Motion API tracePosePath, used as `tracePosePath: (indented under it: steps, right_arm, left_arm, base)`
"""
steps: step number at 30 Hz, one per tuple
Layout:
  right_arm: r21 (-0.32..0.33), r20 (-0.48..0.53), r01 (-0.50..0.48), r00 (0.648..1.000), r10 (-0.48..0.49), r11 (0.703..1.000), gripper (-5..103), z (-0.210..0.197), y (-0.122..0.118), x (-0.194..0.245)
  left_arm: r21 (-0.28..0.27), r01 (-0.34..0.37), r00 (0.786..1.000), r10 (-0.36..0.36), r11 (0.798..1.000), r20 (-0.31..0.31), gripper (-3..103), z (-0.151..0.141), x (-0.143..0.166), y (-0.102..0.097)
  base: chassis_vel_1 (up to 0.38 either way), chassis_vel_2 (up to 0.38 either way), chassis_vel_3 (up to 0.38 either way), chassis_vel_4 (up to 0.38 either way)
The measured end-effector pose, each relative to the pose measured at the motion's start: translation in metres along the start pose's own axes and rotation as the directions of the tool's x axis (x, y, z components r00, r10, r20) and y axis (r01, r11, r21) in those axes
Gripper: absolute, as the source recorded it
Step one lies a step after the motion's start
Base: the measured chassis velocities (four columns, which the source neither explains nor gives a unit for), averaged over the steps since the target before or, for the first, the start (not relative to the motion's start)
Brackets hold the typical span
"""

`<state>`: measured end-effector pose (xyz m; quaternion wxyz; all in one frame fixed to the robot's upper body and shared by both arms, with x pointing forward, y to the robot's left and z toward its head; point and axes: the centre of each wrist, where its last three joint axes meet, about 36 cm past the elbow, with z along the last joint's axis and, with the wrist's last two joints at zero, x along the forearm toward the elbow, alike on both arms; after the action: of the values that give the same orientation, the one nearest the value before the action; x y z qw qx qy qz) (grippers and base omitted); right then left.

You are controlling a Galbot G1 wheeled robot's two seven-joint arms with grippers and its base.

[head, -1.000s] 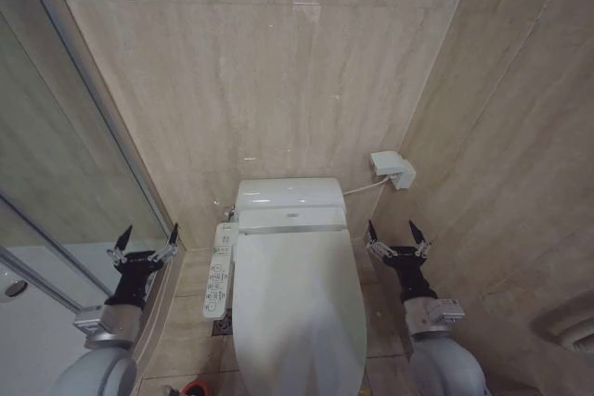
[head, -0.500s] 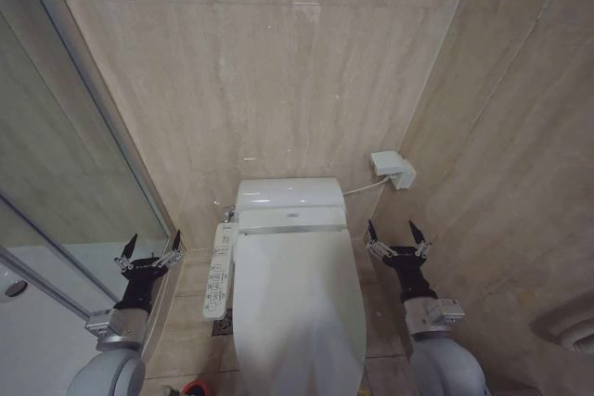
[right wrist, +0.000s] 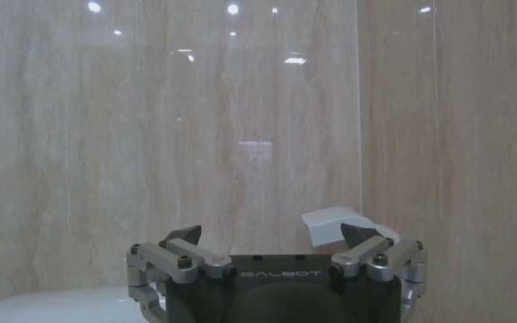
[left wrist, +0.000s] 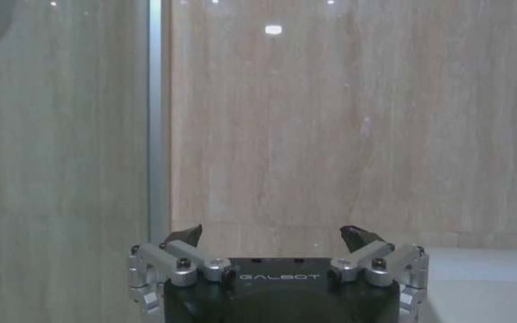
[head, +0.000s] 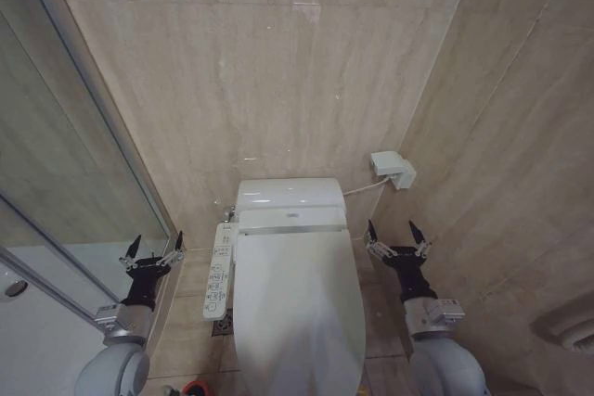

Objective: Open the toilet lid, clean the toilet bowl with a toilet brush, close the toilet lid, and flush.

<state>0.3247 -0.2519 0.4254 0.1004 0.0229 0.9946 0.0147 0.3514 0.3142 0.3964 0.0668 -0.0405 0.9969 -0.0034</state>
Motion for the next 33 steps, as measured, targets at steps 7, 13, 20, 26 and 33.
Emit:
tracePosePath:
  steps: [7,13,20,26,33]
  right_arm:
    - [0.000,0.000,0.000,1.000,0.000,1.000,100,0.0000,0.0000,0.0000]
    - [0.000,0.000,0.000,1.000,0.000,1.000,100,0.0000,0.0000,-0.0001]
    - [0.000,0.000,0.000,1.000,0.000,1.000,100,0.0000,0.0000,0.0000]
    - [0.000,0.000,0.000,1.000,0.000,1.000,100,0.0000,0.0000,0.0000]
    - [0.000,0.000,0.000,1.000,0.000,1.000,100,0.0000,0.0000,-0.0001]
  left_arm:
    - [-0.004,-0.012,1.000,0.012,1.000,-0.004,100,0.0022,-0.0025,-0.0043]
    - [-0.006,-0.017,1.000,0.017,1.000,-0.004,100,0.0024,-0.0037,-0.0046]
    - [-0.005,-0.028,1.000,0.028,1.000,-0.005,100,0.0026,-0.0039,-0.0057]
    - [-0.006,-0.033,0.999,0.033,0.999,-0.008,100,0.0023,-0.0033,-0.0053]
    - [-0.006,-0.037,0.999,0.037,0.999,-0.008,100,0.0010,-0.0036,-0.0051]
  base:
    - [-0.074,0.057,0.058,-0.075]
    - [-0.040,0.045,0.047,-0.035]
    - [0.012,-0.006,-0.023,0.006]
    - [-0.047,0.032,0.045,-0.034]
    - [-0.067,0.059,0.057,-0.057]
